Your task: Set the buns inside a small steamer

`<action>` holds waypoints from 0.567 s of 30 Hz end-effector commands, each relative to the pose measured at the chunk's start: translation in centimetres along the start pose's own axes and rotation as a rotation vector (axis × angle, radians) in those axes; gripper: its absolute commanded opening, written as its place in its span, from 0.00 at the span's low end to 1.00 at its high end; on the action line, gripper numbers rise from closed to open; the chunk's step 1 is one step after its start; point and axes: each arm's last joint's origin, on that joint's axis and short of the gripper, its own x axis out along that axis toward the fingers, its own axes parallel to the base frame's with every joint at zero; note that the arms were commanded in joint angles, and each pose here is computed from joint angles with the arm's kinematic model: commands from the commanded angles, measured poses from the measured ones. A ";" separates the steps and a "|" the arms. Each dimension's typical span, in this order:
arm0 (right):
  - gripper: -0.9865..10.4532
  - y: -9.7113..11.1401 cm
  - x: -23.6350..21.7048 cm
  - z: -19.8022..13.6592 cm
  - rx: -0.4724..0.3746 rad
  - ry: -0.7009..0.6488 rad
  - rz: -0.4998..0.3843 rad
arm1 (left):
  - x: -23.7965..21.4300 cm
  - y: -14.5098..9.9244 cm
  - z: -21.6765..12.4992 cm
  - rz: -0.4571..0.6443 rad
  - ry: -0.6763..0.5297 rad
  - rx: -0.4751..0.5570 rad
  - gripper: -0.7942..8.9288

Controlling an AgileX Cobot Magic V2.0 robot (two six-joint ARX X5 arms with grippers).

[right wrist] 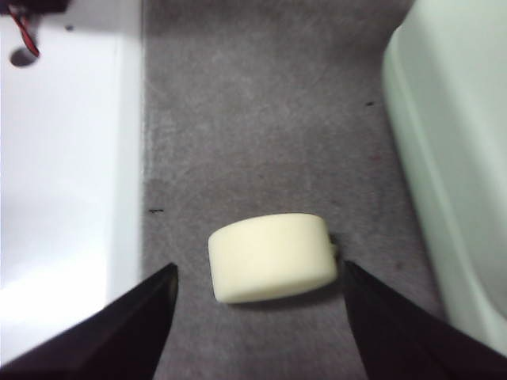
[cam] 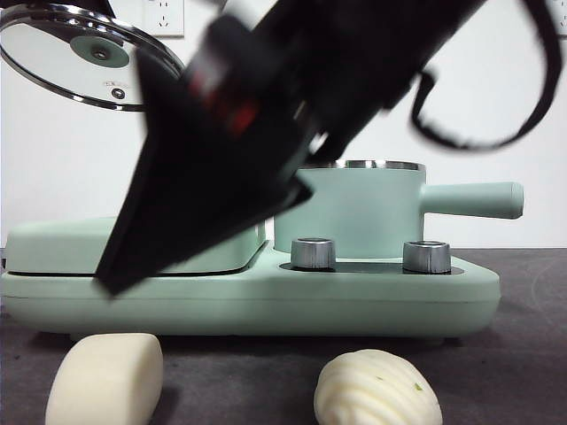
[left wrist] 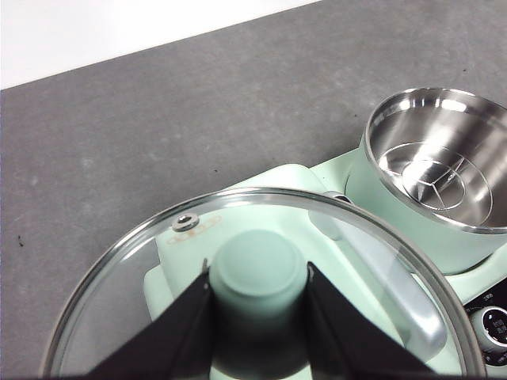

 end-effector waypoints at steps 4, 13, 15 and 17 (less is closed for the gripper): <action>0.44 0.1 2.8 -0.3 -0.016 0.019 0.018 | -0.3 0.0 0.6 0.001 -0.041 0.010 0.10; 0.44 -0.2 5.2 -1.6 -0.004 0.072 0.006 | -0.3 0.0 0.7 0.001 -0.042 0.013 0.10; 0.44 -0.2 5.5 -1.9 0.007 0.088 0.011 | -0.3 0.0 0.6 0.001 -0.041 0.013 0.10; 0.41 -0.2 5.5 -1.9 0.010 0.091 0.011 | -0.3 0.0 0.6 0.001 -0.041 0.013 0.10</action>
